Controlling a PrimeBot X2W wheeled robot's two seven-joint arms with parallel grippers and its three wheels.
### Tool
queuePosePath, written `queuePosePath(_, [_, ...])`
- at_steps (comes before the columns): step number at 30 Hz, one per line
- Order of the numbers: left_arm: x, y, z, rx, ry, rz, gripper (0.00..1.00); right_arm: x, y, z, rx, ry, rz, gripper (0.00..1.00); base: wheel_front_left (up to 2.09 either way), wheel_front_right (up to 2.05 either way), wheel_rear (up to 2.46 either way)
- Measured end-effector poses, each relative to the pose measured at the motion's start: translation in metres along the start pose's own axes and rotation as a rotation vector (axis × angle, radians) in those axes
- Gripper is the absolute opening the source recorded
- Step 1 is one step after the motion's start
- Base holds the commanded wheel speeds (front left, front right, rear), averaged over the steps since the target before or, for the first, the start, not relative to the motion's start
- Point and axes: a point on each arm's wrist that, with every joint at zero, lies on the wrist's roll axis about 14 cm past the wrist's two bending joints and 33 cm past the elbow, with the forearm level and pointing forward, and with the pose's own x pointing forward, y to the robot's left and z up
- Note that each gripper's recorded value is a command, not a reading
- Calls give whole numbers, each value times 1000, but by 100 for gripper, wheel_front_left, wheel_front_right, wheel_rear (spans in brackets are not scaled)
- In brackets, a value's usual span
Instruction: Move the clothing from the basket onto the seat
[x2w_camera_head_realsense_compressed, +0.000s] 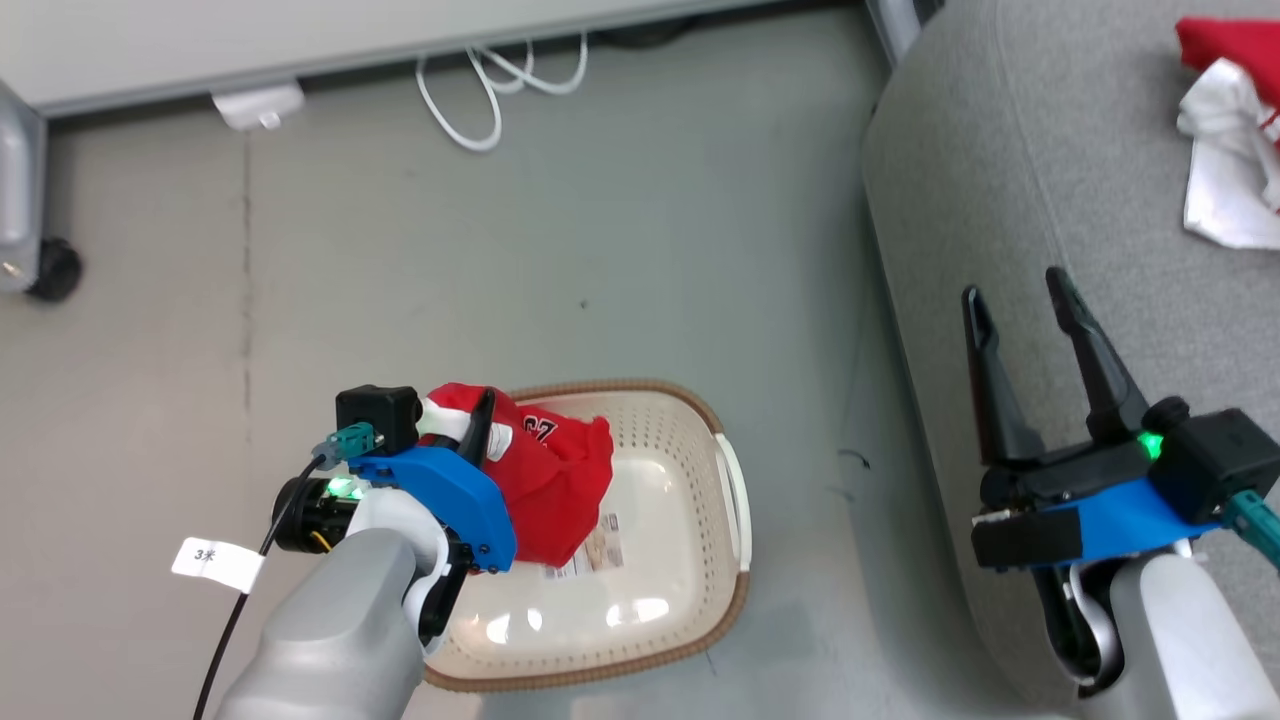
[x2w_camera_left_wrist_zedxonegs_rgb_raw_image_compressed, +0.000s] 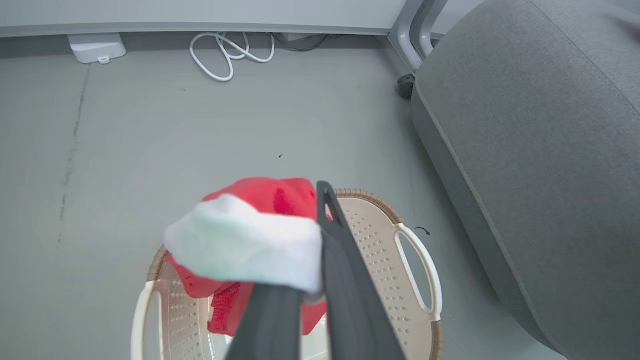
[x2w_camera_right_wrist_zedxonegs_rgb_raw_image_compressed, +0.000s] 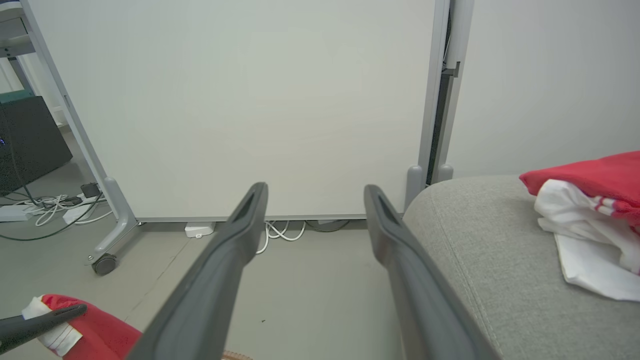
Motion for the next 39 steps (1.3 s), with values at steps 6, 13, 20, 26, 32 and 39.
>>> queuePosePath(6, [-24,-7,42,3,-134,-6,0,-15,12,19,5,-33,23,100,0,0,0])
queuePosePath(13, [-57,-21,103,90,-308,-46,0,-36,23,40,12,-76,38,100,0,0,0])
queuePosePath(20, [-86,-50,150,193,-456,-113,0,-52,30,54,17,-111,45,100,0,0,0])
queuePosePath(26, [-103,-88,171,275,-531,-201,0,-66,31,59,22,-122,37,100,0,0,0])
queuePosePath(32, [-116,-133,193,333,-588,-311,0,-74,31,61,28,-128,27,100,0,0,0])
queuePosePath(39, [-126,-172,197,386,-581,-411,0,-77,31,61,33,-129,22,100,0,0,0])
